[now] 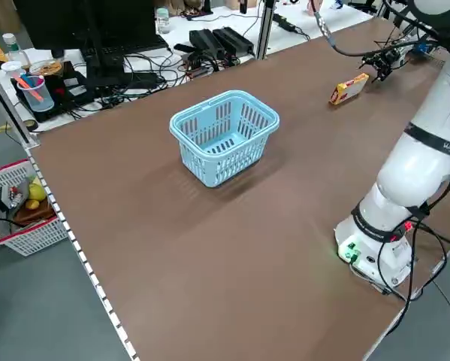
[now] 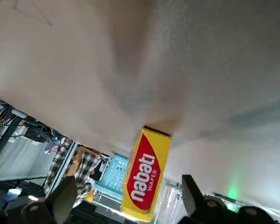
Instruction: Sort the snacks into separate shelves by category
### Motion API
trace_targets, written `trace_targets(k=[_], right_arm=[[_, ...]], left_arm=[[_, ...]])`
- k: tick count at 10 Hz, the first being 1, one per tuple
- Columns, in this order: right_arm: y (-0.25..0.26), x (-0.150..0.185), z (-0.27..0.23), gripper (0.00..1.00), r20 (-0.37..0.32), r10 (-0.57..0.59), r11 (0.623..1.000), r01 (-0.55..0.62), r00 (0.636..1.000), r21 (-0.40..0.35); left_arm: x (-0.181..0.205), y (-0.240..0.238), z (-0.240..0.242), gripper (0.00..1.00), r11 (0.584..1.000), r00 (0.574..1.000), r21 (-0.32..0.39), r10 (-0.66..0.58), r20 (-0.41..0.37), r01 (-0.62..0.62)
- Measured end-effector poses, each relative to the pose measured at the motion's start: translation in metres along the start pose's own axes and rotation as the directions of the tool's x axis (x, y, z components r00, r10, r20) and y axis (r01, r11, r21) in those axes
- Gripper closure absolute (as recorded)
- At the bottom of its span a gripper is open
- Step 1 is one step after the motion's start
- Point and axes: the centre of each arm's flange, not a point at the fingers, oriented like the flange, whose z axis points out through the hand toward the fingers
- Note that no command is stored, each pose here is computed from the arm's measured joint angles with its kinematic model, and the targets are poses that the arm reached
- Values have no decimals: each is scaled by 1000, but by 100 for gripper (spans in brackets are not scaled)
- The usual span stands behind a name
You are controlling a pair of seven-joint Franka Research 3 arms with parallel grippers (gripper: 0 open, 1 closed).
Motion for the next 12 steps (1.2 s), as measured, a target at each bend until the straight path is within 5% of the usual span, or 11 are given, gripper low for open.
trace_targets(k=[12], right_arm=[[-3, -10, 16, 1, 35, 235, 972, -236, 971, 21]], left_arm=[[0, 0, -1, 0, 1000, 1000, 0, 1, -2, -1]])
